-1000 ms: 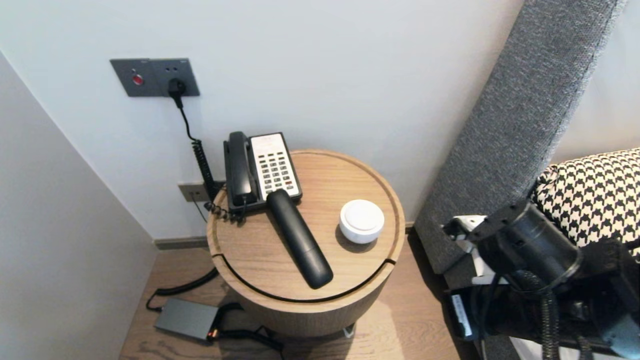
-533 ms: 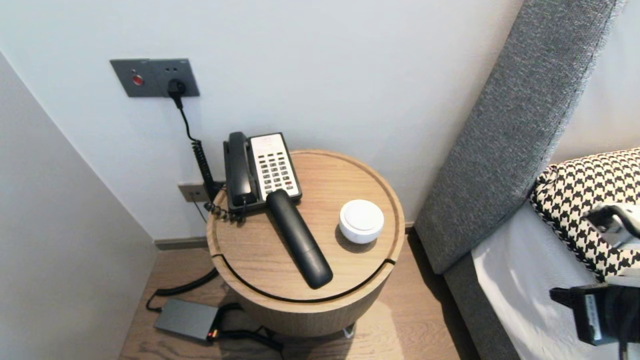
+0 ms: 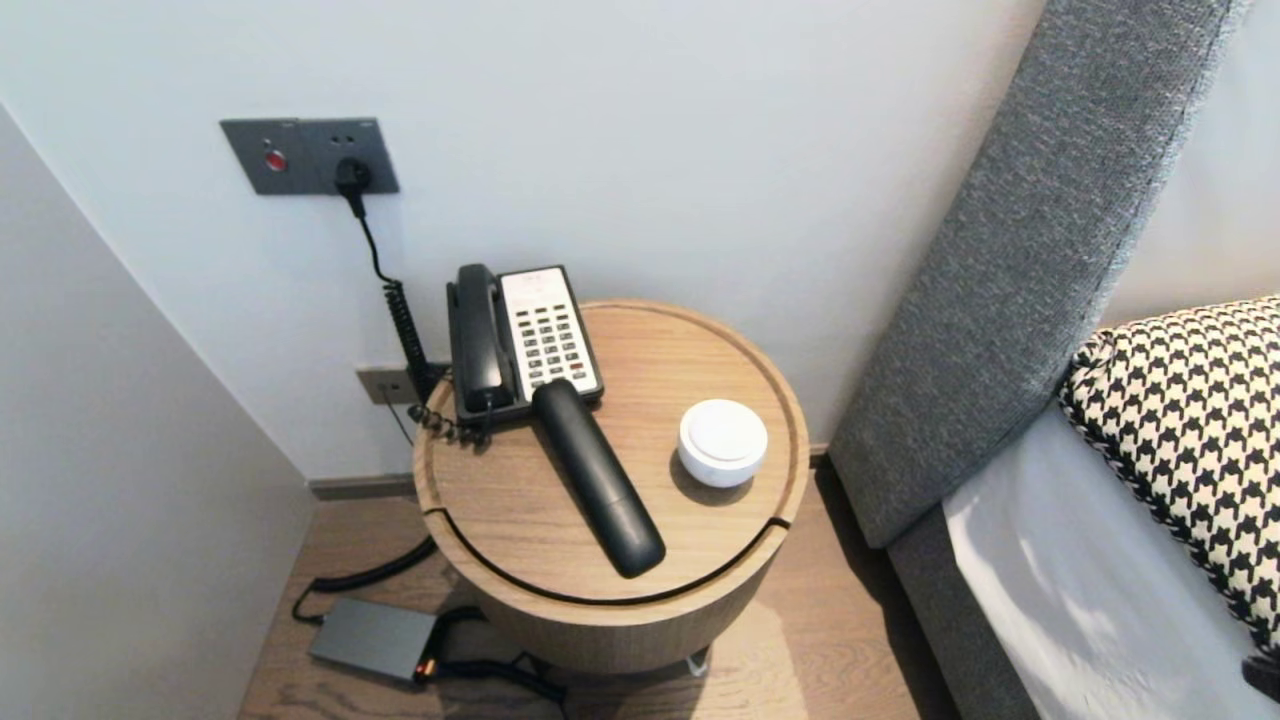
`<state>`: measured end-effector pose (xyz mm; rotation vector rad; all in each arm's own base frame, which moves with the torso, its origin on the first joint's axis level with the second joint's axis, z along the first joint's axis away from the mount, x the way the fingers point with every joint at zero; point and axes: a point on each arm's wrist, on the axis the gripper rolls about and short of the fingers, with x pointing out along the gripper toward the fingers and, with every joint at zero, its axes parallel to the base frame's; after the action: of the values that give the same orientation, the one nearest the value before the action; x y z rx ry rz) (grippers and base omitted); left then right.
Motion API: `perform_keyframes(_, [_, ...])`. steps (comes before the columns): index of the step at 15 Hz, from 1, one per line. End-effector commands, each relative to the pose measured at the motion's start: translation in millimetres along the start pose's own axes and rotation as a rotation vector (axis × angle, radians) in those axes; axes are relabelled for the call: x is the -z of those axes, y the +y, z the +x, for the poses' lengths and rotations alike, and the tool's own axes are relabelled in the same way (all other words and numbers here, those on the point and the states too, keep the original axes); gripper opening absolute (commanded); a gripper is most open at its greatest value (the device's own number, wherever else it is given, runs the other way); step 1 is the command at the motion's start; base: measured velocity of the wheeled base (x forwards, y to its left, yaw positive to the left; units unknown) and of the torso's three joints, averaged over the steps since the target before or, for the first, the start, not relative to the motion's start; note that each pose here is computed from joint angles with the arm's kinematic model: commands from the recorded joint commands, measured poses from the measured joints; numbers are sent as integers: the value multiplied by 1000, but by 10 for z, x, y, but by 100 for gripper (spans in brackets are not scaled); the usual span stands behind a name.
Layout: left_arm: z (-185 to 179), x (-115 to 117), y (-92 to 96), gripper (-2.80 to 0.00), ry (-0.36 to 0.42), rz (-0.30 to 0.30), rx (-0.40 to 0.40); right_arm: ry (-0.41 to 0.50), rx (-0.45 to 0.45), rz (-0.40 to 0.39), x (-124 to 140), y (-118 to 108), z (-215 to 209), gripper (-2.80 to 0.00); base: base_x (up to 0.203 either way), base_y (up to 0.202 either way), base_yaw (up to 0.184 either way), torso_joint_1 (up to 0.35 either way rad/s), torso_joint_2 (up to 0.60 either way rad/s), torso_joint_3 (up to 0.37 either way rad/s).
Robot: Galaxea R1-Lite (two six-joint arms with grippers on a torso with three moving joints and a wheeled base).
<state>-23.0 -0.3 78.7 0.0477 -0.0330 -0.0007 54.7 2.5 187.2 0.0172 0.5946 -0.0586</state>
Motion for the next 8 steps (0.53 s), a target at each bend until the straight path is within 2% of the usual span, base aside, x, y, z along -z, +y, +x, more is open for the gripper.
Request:
perform_keyframes(1, [8, 34, -2, -280, 11, 0, 1, -111, -38, -17, 366, -46, -92, -280, 0, 0, 0, 0, 0, 0])
perform_keyframes(4, [8, 34, -2, -280, 11, 0, 0, -201, -51, -107, 685, -46, -77, -280, 0, 0, 0, 0, 0, 0])
perform_keyframes(8, [8, 34, -2, -280, 12, 0, 0, -310, -60, -136, 1031, -47, 9, -280, 0, 0, 0, 0, 0, 0])
